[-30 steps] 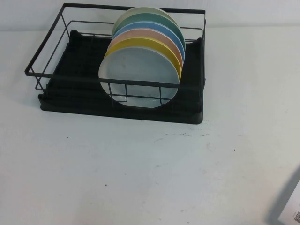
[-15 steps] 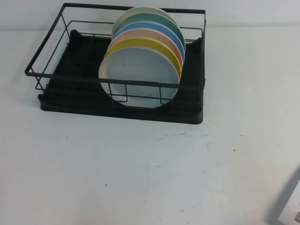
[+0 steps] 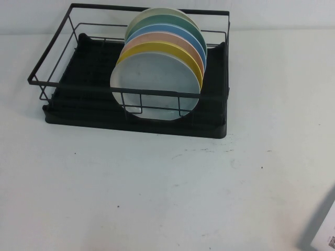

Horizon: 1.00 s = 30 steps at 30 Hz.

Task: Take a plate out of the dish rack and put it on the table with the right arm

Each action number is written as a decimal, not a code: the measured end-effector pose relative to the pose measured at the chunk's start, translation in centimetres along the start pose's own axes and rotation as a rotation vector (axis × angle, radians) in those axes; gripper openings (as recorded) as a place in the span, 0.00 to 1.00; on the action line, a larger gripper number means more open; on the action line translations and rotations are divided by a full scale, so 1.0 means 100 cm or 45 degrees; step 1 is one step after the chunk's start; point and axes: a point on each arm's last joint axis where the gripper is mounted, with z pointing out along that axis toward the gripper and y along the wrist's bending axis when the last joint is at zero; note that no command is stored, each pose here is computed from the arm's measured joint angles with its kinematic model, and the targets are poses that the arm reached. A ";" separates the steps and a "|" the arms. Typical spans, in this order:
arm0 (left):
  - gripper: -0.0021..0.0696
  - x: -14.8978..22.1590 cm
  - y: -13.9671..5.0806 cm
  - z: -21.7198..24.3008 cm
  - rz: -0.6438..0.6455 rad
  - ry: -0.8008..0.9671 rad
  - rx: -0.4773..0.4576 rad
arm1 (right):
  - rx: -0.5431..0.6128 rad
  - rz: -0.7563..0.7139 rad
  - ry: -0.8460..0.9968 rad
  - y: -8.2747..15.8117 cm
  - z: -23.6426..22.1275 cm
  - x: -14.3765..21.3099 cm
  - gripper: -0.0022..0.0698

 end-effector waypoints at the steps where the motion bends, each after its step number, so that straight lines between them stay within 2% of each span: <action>1: 0.02 0.000 0.000 0.000 0.000 0.000 0.000 | -0.014 0.068 -0.039 0.001 0.000 -0.003 0.00; 6: 0.02 0.000 0.000 0.000 0.000 0.000 0.000 | -0.076 0.510 -0.229 0.002 -0.002 -0.017 0.00; 10: 0.02 0.000 0.000 0.000 0.000 0.000 0.000 | -0.048 0.636 -0.349 -0.003 -0.003 -0.024 0.00; 14: 0.02 0.000 0.000 0.000 0.000 0.000 0.000 | -0.066 0.699 -0.339 -0.002 -0.003 -0.024 0.00; 17: 0.02 0.000 0.000 0.000 0.000 0.000 0.000 | -0.118 0.659 -0.290 0.006 -0.005 -0.030 0.00; 23: 0.02 0.000 0.000 0.000 0.000 0.000 0.000 | -0.213 0.406 -0.028 0.039 0.004 -0.079 0.00; 30: 0.02 0.000 0.000 0.000 0.000 0.000 0.000 | -0.303 0.108 0.390 0.063 0.069 -0.131 0.00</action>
